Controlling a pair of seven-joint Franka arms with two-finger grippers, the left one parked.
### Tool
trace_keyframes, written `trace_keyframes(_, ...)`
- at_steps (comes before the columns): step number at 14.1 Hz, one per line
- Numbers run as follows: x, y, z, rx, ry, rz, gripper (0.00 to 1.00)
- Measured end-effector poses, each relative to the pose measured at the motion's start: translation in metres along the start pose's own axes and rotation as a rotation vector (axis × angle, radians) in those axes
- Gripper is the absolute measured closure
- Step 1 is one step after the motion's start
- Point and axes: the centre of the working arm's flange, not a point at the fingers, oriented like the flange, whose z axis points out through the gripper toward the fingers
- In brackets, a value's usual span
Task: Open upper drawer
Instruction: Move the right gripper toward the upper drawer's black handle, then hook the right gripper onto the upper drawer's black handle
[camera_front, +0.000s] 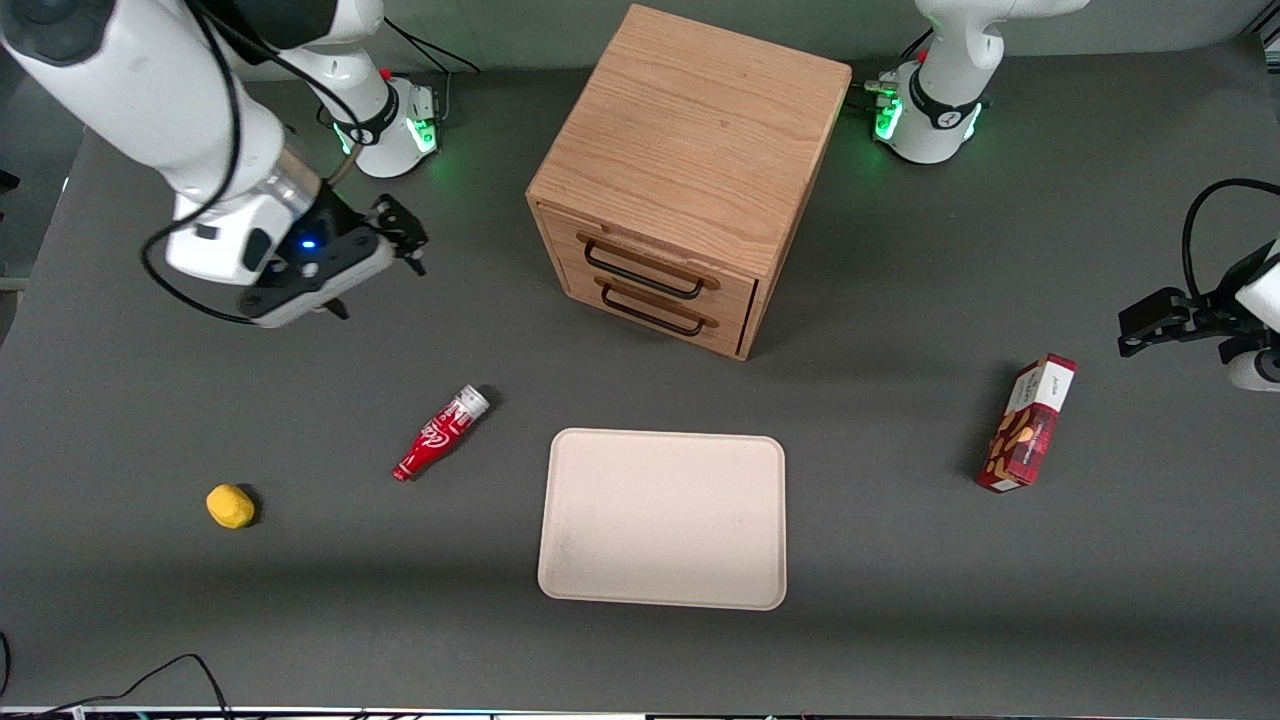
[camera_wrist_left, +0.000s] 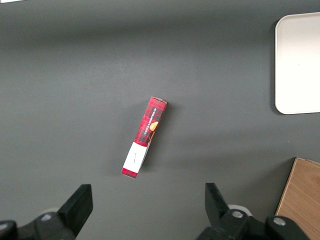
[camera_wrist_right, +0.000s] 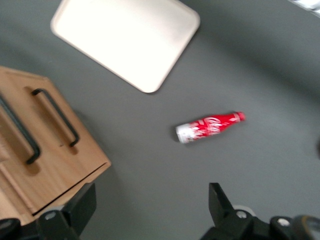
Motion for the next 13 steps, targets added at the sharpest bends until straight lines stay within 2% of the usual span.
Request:
trace_keyframes(2,0.013,-0.020,0.018,0.056,-0.017,-0.037,0.00)
trace_keyframes(4,0.028,-0.036,0.037,0.095,-0.017,-0.072,0.00)
trace_keyframes(7,0.046,-0.064,0.060,0.138,0.001,-0.098,0.00)
trace_keyframes(10,0.059,-0.099,0.083,0.154,0.019,-0.085,0.00)
trace_keyframes(13,0.066,-0.138,0.106,0.127,0.028,-0.080,0.00)
